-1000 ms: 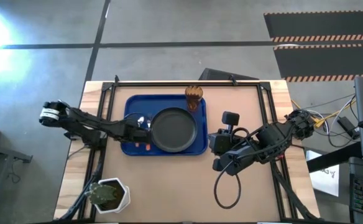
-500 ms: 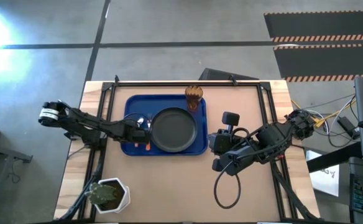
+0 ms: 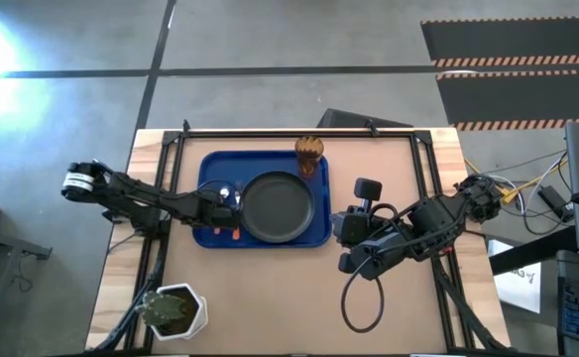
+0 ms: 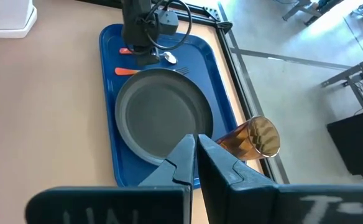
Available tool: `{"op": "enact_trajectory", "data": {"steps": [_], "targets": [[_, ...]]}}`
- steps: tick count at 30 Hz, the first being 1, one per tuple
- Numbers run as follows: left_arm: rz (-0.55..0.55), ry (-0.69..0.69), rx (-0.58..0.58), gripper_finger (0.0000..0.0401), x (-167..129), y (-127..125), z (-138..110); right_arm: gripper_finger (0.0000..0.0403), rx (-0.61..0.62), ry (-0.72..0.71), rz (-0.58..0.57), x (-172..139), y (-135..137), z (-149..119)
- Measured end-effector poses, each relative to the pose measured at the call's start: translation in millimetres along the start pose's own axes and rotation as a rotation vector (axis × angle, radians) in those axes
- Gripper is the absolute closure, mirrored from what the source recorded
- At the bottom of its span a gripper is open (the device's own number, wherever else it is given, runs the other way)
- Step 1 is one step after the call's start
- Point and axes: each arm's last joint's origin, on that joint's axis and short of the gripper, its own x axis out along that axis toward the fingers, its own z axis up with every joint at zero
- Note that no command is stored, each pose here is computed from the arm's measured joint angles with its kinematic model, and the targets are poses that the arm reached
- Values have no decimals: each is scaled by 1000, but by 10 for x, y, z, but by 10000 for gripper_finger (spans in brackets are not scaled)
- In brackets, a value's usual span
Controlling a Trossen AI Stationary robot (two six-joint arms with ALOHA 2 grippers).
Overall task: Pick and place plate/cup/fork/spoon on tray
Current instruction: Put the orange spoon beside the fork on the blue tray, then move the blue tray to the center of the table
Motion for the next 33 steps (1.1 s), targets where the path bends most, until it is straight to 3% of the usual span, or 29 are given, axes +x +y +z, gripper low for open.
{"op": "enact_trajectory", "data": {"steps": [12, 21, 33], "targets": [[-78, -10, 125, 296, -169, -136, 84, 394, -2, 0, -1, 1, -1, 0], [-13, -5, 133, 296, -418, -5, 202, 394, -1, 1, -1, 1, -1, 0], [-350, -189, 143, 296, -1239, -42, 617, 394, 35, 30, -18, 96, 21, -25]]}}
